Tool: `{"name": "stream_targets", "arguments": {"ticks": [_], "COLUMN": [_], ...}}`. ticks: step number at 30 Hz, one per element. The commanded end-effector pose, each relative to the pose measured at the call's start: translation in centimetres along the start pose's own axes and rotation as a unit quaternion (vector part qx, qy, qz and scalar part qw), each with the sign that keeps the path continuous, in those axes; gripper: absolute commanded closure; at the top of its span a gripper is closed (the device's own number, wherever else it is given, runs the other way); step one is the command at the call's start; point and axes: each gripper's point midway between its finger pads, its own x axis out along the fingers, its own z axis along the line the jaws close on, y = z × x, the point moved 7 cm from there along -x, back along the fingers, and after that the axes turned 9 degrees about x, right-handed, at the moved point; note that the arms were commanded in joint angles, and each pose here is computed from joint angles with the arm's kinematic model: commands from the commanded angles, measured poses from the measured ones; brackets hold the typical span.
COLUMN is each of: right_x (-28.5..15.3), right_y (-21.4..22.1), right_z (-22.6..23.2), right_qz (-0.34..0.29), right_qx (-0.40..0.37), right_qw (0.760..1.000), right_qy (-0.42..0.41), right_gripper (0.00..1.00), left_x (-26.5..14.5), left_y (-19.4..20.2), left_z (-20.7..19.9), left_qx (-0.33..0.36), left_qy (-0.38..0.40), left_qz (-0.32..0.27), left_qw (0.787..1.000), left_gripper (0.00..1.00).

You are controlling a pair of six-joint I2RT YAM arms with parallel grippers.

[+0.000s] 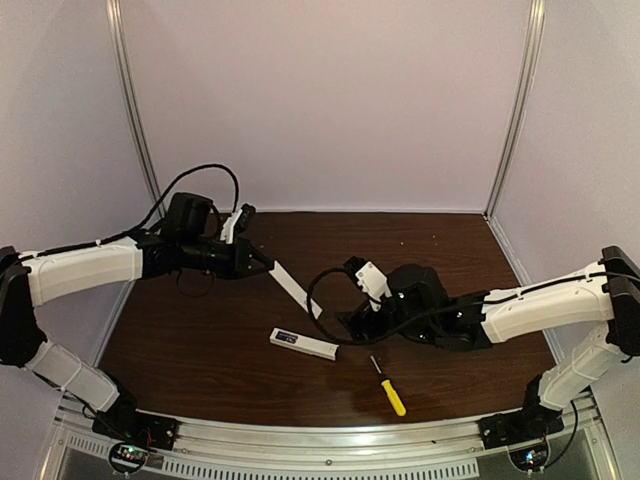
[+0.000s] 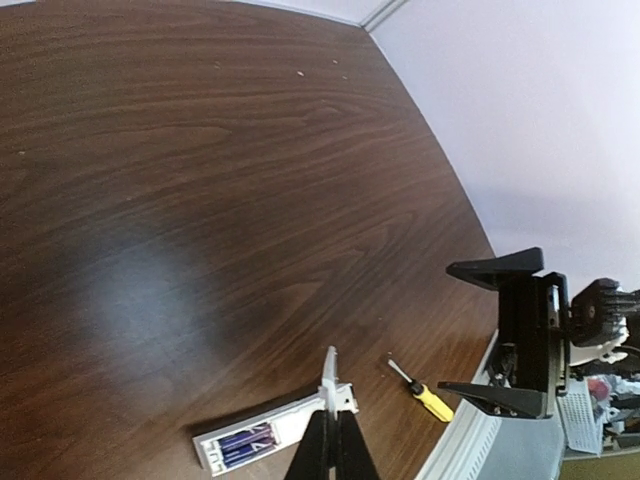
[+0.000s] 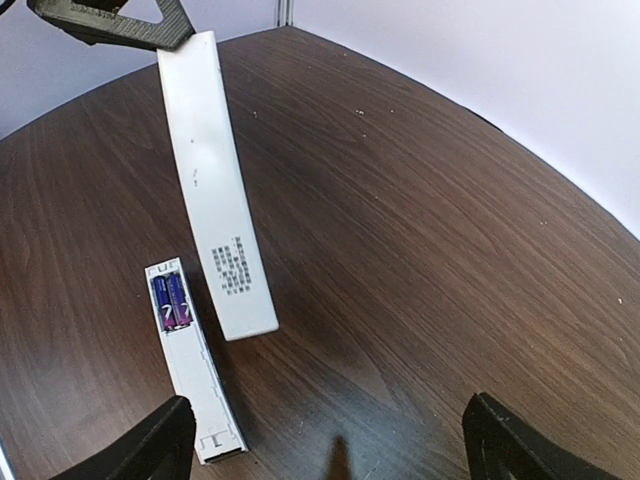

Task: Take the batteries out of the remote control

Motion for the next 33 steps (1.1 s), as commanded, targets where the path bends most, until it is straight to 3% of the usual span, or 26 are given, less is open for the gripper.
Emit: {"name": "stream_targets", "arguments": {"ticks": [1, 8, 15, 23, 29, 33], "right_x": [-0.7, -0.6, -0.1, 0.1, -0.1, -0.2], "right_y": [-0.2, 0.0, 0.2, 0.6, 0.7, 0.8], "right_z": [-0.9, -1.2, -1.2, -1.3, -1.5, -1.6], "right_qz": [-0.010, -0.007, 0.001, 0.009, 0.012, 0.014], "right_qx": [0.009, 0.007, 0.003, 0.000, -0.002, -0.003], "right_qw": [0.999, 0.999, 0.999, 0.999, 0.998, 0.998], "right_qy": [0.029, 0.042, 0.048, 0.053, 0.060, 0.063], "right_gripper": [0.06, 0.06, 0.06, 0.07, 0.06, 0.07], "left_x": [-2.5, -5.8, -8.5, -8.7, -7.6, -6.5], "left_y": [-1.4, -1.8, -1.0, -0.3, 0.7, 1.5], "left_z": [0.7, 2.4, 5.3, 7.7, 9.4, 10.1], "left_qx": [0.051, 0.083, 0.099, 0.098, 0.103, 0.089], "left_qy": [-0.128, -0.292, -0.463, -0.558, -0.586, -0.573], "left_qz": [0.005, 0.051, 0.112, 0.161, 0.201, 0.217], "left_qw": [0.990, 0.951, 0.874, 0.809, 0.778, 0.785], "left_gripper": [1.00, 1.00, 1.00, 1.00, 1.00, 1.00]}}
